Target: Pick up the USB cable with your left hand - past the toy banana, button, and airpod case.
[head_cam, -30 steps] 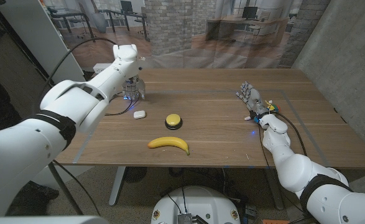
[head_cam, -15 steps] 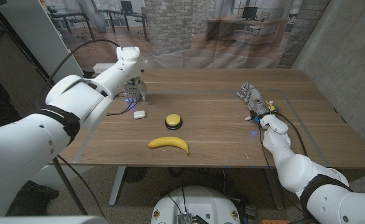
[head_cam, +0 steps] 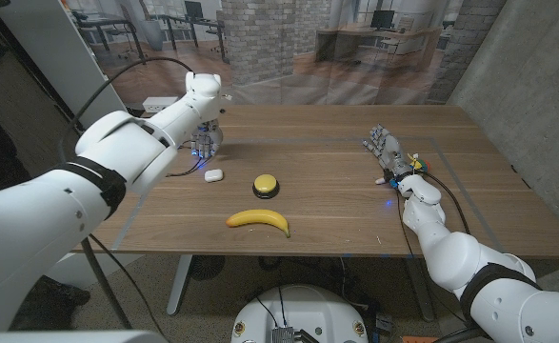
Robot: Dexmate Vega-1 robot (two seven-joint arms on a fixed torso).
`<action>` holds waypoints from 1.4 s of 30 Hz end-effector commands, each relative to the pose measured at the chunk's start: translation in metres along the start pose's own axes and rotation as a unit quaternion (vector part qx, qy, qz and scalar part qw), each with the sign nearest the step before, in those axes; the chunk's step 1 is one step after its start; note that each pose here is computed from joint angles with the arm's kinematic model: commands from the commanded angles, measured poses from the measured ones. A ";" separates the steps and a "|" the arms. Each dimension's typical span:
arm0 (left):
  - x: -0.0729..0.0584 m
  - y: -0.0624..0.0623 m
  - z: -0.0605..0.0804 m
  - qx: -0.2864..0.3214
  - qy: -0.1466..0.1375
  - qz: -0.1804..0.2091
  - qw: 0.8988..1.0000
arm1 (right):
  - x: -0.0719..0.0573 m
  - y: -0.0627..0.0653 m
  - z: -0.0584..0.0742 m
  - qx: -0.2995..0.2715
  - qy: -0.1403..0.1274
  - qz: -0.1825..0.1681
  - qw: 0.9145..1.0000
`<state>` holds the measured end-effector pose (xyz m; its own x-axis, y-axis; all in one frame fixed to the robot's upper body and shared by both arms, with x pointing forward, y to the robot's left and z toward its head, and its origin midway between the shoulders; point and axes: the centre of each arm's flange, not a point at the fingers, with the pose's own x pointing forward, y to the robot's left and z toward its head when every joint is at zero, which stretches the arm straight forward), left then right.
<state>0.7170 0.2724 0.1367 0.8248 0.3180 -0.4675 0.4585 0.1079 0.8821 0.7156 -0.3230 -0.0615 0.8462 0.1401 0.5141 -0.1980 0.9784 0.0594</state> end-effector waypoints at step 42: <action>-0.002 -0.067 0.026 0.079 0.047 0.180 0.979 | -0.005 -0.024 0.006 -0.019 -0.025 -0.028 0.999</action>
<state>0.6933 0.2473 0.0853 0.9139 0.3835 -0.1328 0.1913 -0.1184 0.9744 0.7149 -0.3410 -0.0614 0.8345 0.1007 0.5417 -0.1531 0.9868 0.0524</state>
